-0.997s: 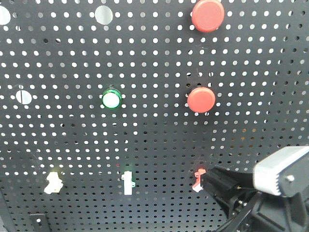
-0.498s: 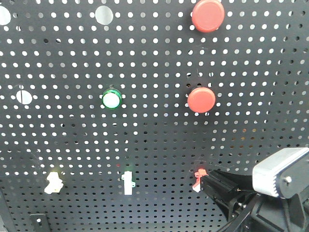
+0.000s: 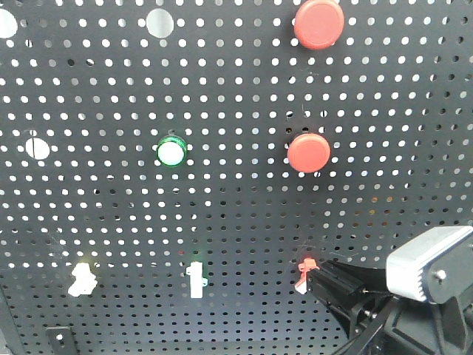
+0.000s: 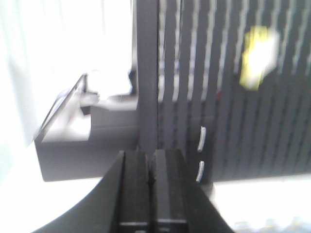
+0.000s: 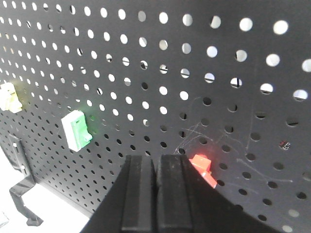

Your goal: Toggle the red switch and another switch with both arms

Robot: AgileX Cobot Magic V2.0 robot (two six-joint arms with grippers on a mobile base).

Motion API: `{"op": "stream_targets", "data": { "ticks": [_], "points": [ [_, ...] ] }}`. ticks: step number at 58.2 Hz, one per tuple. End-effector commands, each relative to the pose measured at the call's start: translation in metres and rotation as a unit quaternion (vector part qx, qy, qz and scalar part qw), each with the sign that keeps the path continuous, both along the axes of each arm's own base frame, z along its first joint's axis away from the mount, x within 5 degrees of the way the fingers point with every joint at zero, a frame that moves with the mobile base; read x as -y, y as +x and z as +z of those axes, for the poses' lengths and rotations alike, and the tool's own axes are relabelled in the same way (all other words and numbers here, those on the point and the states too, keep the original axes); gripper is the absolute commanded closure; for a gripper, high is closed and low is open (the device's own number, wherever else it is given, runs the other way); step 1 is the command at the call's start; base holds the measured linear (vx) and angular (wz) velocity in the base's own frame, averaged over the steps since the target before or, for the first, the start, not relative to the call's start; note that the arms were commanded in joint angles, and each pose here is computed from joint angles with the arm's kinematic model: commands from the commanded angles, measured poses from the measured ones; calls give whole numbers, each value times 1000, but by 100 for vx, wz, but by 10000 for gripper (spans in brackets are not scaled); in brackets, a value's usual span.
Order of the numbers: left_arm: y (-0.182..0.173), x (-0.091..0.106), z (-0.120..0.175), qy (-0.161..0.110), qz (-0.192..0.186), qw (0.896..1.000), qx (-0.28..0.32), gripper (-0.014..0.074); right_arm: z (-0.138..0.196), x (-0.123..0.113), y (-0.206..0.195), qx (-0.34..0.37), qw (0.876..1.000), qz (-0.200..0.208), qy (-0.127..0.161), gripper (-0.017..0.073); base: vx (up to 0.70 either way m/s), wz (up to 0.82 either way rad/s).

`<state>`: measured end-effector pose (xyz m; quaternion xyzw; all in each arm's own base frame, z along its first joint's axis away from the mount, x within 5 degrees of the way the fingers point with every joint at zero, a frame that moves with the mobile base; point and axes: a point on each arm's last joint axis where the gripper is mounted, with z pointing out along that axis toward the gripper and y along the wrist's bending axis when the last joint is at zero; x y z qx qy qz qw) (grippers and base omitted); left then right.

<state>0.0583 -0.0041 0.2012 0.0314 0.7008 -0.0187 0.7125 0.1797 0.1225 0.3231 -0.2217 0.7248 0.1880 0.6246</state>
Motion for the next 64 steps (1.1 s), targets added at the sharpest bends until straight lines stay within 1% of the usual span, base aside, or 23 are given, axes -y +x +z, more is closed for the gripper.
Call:
{"op": "stream_targets", "data": {
  "ticks": [1,10,42,47,50,57,63,64],
  "points": [
    [-3,0,-3,0,2,1000,19,591,21,1,0,54,998,-5,32,566,0,0],
    [-2,-2,-6,1,16,1000,3,591,21,1,0,54,998,-5,32,566,0,0],
    [-2,-2,-6,1,16,1000,3,591,20,1,0,52,998,-4,31,566,0,0],
    [-2,-2,-6,1,16,1000,3,591,22,3,0,65,997,-8,29,566,0,0],
    [-2,-2,-6,1,16,1000,3,591,23,8,-4,82,996,-14,29,566,0,0],
    [-2,-2,-6,1,16,1000,3,591,26,31,-27,121,991,-32,49,566,0,0],
    [-2,-2,-6,1,16,1000,3,591,19,58,-49,151,984,-72,62,566,0,0],
    [-2,-2,-6,1,16,1000,3,591,14,62,-52,152,983,-79,59,566,0,0]
  ]
}}
